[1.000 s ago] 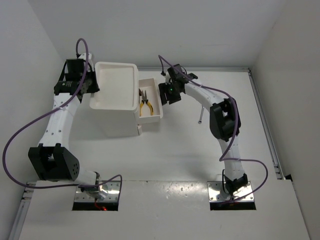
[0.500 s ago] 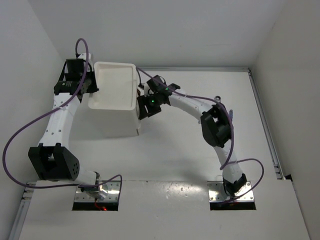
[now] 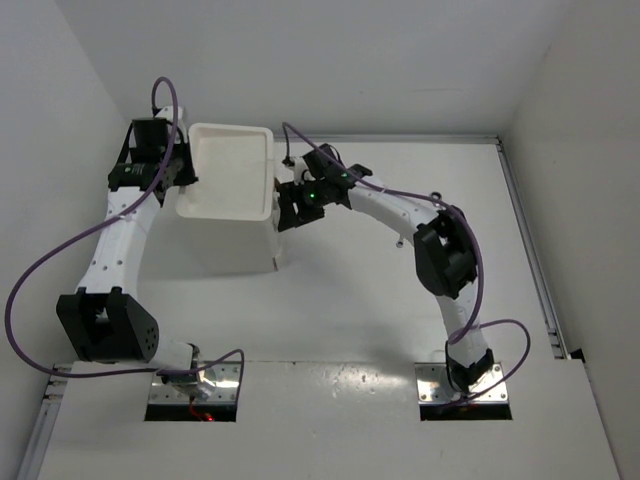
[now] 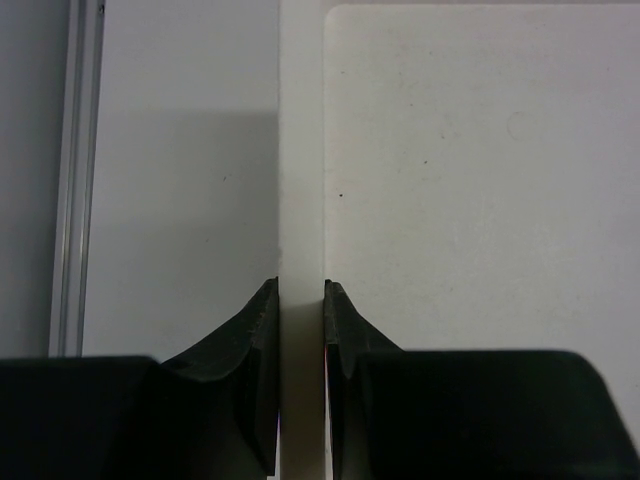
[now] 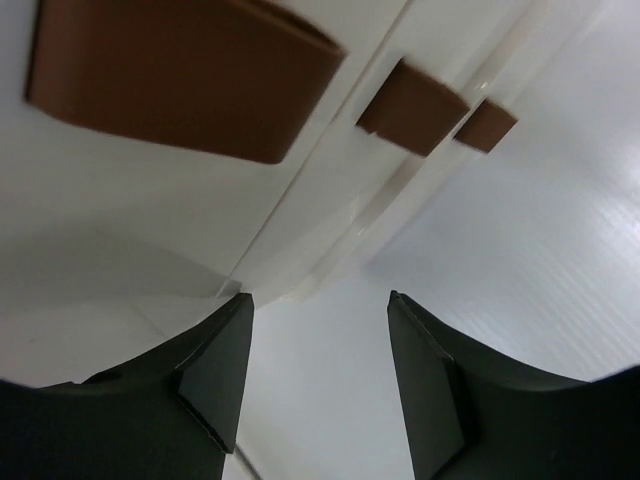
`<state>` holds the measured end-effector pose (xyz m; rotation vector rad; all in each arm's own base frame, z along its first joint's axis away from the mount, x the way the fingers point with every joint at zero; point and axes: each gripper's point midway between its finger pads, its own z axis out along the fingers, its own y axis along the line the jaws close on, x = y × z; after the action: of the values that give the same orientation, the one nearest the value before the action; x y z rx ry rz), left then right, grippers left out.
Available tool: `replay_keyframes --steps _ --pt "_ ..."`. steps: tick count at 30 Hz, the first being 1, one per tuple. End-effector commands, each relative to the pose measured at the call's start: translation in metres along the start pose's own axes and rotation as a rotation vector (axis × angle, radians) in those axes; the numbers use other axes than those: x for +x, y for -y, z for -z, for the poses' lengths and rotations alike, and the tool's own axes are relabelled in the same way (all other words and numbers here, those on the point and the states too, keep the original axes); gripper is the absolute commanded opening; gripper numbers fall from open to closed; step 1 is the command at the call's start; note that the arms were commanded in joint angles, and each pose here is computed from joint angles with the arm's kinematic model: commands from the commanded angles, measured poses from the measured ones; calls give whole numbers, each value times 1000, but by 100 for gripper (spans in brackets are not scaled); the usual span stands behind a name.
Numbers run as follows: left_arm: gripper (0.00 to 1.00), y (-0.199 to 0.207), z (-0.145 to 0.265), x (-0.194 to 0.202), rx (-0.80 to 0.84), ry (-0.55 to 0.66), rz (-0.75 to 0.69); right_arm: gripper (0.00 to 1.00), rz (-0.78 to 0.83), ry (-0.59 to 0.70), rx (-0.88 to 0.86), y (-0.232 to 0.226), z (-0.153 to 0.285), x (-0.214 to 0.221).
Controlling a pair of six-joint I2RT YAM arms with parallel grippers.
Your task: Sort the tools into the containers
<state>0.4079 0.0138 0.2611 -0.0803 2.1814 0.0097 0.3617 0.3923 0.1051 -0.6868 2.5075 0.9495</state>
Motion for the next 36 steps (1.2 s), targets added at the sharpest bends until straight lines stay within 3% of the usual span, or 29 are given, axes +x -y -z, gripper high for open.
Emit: replay_keyframes --steps 1,4,7,10,17,20,21,23,24,31,36 --pt "0 54 7 22 203 -70 17 58 27 152 -25 -6 28 -33" --pt "0 57 7 20 225 -63 17 58 -28 229 81 21 46 -33" --pt "0 60 8 20 237 -65 27 58 -87 215 147 47 44 -22" --pt "0 60 6 21 237 -66 36 58 -156 156 121 56 27 -2" --pt "1 66 8 28 271 -80 37 58 -166 196 -53 39 29 -21" --pt "25 68 8 32 296 -87 11 58 -72 240 -220 17 44 -38" --pt "51 69 8 32 296 -87 11 58 -34 265 -261 13 54 -45" --pt "75 70 11 34 307 -85 1 58 36 298 -354 4 67 -52" --pt "78 71 11 34 320 -84 -8 58 83 304 -384 -1 70 -48" --pt "76 76 16 32 358 -73 -31 52 351 428 -475 12 98 -46" --pt "61 70 13 30 319 -88 -30 52 572 434 -451 30 92 -56"
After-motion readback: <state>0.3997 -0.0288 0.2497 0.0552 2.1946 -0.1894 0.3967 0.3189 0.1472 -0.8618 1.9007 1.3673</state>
